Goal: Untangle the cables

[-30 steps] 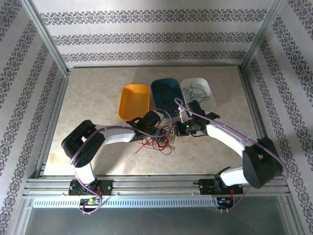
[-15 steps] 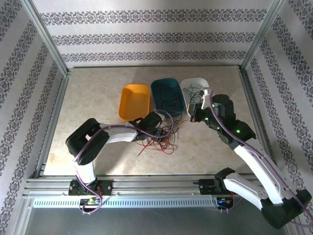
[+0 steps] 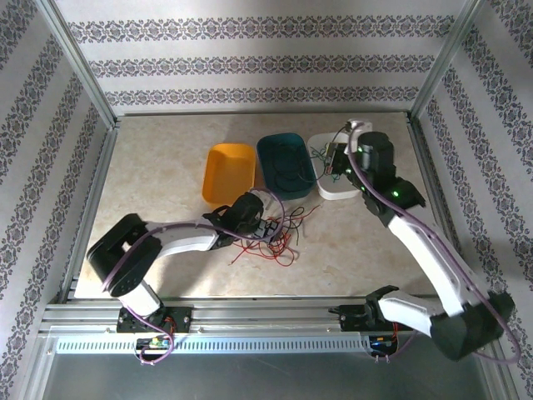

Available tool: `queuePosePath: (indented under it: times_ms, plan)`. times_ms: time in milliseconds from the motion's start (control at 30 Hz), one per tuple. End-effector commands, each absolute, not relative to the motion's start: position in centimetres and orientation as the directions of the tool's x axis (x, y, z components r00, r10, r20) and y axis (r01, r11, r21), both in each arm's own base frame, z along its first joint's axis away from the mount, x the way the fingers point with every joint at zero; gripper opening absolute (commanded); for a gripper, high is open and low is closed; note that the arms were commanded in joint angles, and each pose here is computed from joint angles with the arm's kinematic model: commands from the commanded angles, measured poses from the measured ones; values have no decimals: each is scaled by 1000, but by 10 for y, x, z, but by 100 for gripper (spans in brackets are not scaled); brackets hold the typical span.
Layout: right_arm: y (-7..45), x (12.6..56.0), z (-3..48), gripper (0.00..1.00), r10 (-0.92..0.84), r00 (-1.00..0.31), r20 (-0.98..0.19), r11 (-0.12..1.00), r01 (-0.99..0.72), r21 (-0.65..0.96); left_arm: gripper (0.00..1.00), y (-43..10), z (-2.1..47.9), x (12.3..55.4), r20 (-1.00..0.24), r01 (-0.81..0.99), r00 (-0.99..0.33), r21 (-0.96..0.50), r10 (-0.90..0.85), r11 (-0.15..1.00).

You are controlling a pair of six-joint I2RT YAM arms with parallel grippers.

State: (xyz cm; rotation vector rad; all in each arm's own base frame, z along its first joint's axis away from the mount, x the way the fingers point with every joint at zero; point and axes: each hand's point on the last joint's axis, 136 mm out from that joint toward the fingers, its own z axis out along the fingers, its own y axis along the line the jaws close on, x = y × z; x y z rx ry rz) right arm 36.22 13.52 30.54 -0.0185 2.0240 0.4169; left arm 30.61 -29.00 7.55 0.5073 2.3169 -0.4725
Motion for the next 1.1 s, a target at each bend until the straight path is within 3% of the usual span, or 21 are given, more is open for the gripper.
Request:
queuePosePath:
  times_ms: [0,133,300,600,667,733,800,900,1067]
  plan:
    - [151,385,304,0,121,-489,-864,930,-248,271,95,-286,138,329,-836,381,-549,-243,7,892]
    - [171,413,271,0,42,-575,-817,926,-285,247,96,-235,163,340,-876,163,-472,-195,-97,967]
    - [189,440,217,0,-22,-679,-734,923,-295,246,98,-214,161,336,-881,143,-473,-96,-17,985]
    - [234,451,128,1,-66,-855,-514,875,-298,383,97,-213,137,329,-839,161,-544,-75,25,984]
    - [234,454,125,32,-38,-866,-498,878,-267,397,97,-218,134,329,-833,192,-550,-64,53,979]
    - [228,457,132,51,-18,-851,-524,894,-249,374,97,-223,131,330,-822,218,-563,-44,89,975]
    - [223,454,153,57,-12,-809,-587,900,-265,346,97,-229,128,330,-812,250,-571,-29,123,968]
    - [214,438,182,59,-18,-764,-645,905,-286,314,97,-235,125,329,-803,281,-579,-32,143,959]
    - [203,385,187,59,-39,-779,-625,895,-306,326,97,-243,113,327,-782,323,-598,-37,174,946]
